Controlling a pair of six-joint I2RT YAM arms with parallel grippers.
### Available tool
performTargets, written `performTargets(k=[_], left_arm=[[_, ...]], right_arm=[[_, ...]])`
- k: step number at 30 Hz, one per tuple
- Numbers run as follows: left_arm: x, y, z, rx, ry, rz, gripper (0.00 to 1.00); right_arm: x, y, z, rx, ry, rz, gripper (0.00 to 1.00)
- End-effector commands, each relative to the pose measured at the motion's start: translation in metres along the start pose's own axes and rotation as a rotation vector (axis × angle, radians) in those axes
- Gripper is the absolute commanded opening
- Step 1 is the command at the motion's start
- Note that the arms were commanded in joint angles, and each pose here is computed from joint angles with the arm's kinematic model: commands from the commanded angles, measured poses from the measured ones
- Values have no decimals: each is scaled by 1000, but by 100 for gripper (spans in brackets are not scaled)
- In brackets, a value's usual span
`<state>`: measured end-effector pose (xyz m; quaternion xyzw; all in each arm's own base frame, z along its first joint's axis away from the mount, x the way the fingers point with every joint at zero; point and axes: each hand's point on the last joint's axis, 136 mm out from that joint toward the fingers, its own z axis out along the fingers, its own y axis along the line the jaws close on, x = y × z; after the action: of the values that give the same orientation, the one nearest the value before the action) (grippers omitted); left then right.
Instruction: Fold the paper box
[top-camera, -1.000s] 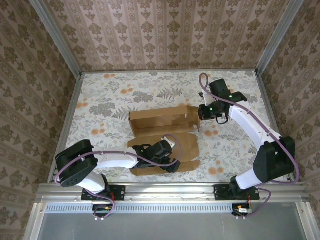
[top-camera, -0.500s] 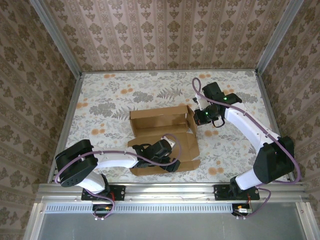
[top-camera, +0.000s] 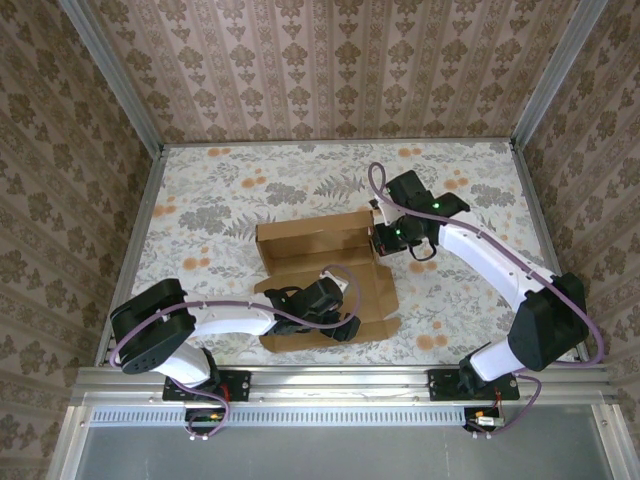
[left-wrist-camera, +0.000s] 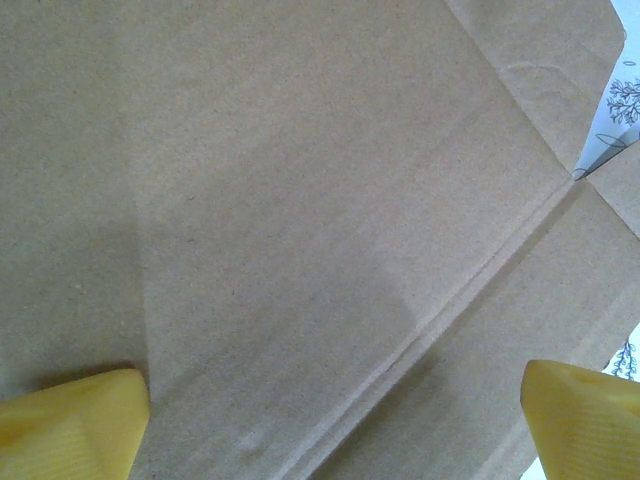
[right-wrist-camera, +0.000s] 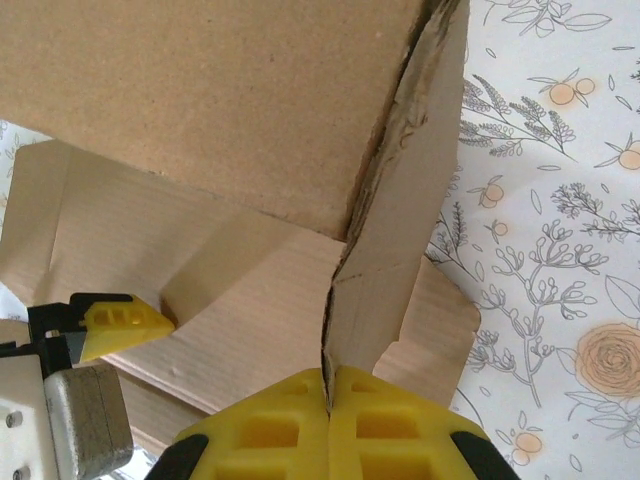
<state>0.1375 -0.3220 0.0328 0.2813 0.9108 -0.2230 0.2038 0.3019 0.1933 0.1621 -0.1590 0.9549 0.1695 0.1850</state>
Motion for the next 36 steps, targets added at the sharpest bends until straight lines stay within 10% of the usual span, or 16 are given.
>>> performTargets(k=[1,18,29,36], left_arm=[[7,6,3,-15,27,-47,96],[-8,2,-14,8,-16,-57,94],[-67,-33,-126,246,-142,55,94],[-112,9,-196,226,-256,-26,94]], right_arm=[[4,7,5,-6,-10,31,0],[46,-6,29,51,77,35,0],[18,10,40,-28,33,-101,0],[-22,41,46,-123,11,-217,0]])
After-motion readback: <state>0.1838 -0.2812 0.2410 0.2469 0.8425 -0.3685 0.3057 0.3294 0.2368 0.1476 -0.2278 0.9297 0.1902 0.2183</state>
